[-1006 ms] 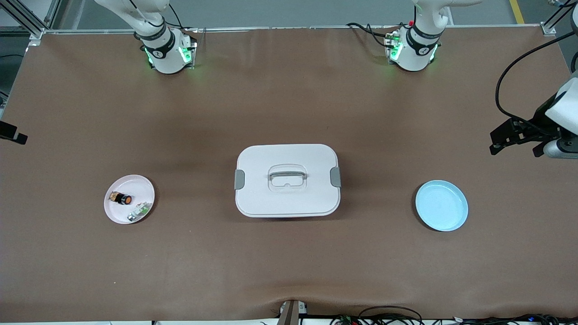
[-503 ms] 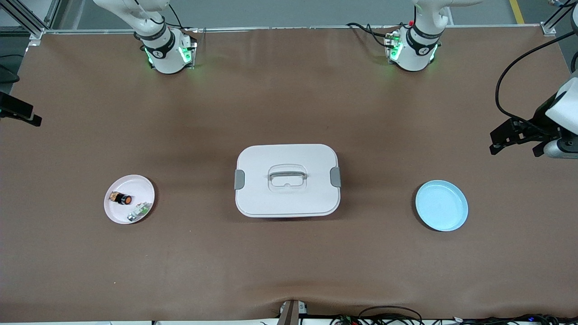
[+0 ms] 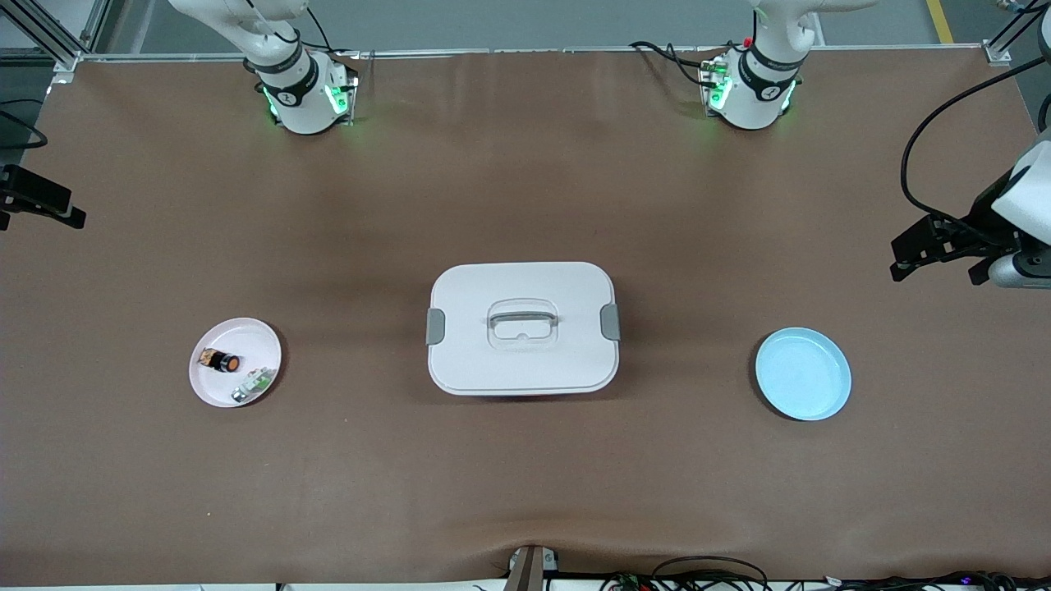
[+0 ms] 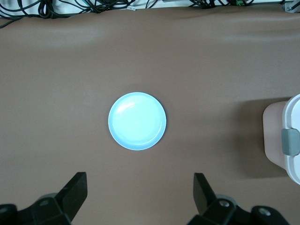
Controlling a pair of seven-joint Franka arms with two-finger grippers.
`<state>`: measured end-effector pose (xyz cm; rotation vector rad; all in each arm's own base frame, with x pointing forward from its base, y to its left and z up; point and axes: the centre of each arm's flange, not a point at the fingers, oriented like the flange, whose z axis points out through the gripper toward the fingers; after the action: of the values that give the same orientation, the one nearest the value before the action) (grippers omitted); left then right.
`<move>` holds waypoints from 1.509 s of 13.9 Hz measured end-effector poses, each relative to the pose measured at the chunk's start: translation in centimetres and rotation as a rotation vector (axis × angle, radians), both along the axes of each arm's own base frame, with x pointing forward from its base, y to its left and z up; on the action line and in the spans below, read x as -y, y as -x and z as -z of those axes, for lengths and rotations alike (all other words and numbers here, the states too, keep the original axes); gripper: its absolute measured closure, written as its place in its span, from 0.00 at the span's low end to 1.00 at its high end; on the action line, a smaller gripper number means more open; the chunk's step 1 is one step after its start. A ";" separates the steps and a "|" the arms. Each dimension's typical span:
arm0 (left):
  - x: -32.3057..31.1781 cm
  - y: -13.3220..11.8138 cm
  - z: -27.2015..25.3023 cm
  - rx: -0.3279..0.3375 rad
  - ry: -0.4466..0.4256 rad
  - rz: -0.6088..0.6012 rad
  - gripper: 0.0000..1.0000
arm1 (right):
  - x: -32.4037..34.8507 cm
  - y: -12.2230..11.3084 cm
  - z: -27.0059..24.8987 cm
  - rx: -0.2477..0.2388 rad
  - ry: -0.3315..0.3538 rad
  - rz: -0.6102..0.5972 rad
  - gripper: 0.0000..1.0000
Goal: Transfer orange switch to right arm and place
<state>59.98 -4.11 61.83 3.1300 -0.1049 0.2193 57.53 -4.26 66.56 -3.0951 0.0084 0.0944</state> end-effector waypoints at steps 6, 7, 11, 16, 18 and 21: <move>0.0 0.0 0.0 -0.001 0.000 0.000 0.00 | 0.0 0.1 0.8 -0.011 -0.001 0.001 0.00; 0.0 0.0 0.0 -0.001 0.000 0.000 0.00 | 0.0 0.2 0.9 -0.014 -0.002 0.001 0.00; 0.0 0.0 0.0 -0.002 0.000 0.000 0.00 | 0.0 0.5 1.2 -0.020 -0.003 0.001 0.00; 0.0 0.0 0.0 -0.002 0.000 0.000 0.00 | 0.0 0.5 1.3 -0.023 -0.003 0.001 0.00; 0.0 0.0 0.0 -0.002 0.000 -0.001 0.00 | 0.1 0.5 1.3 -0.022 0.000 0.002 0.00; 0.0 0.0 0.0 -0.002 0.000 -0.001 0.00 | 0.5 0.4 1.1 -0.008 0.009 0.009 0.00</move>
<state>59.96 -4.06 61.80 3.1305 -0.1034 0.2154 57.14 -4.72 65.41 -3.1030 0.0227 0.1065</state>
